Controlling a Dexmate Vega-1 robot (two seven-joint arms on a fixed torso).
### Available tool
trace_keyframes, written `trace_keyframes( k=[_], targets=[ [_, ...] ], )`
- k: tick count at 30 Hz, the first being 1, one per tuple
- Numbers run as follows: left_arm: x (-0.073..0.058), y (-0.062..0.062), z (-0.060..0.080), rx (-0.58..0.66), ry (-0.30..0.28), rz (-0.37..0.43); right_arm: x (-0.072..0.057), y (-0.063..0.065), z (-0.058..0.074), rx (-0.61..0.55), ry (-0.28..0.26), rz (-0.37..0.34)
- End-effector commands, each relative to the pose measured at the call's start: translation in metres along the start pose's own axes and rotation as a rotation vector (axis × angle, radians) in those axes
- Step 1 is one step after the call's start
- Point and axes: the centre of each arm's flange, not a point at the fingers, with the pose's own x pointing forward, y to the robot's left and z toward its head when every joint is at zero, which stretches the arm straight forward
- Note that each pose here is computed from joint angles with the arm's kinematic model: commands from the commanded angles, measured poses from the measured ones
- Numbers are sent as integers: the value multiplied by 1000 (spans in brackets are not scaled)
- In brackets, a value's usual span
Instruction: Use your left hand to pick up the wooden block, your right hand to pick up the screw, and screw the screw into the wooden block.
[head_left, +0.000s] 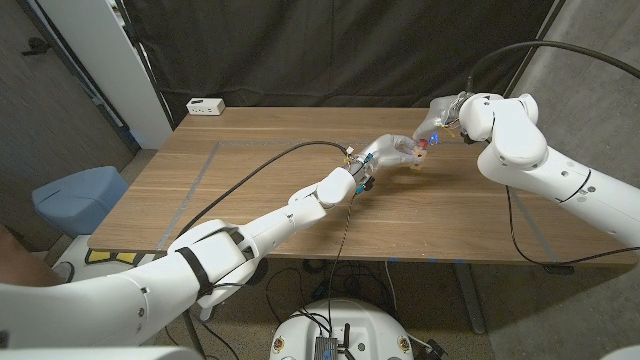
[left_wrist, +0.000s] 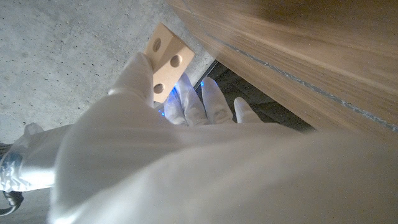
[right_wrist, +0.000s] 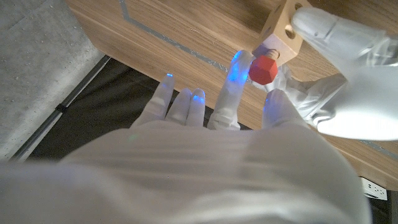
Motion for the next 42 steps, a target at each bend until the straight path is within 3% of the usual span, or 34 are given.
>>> trace_keyframes(
  k=[1,23,42],
  targets=[
    [-2,-1,0,-1,1,0,-4,-2,1,0,-3,10],
    [-3,-1,-1,-4,4,-3,-15,-5,-5,-6,-6,47],
    [-4,-1,0,0,-2,7,-17,-5,-10,27,-71,70]
  ],
)
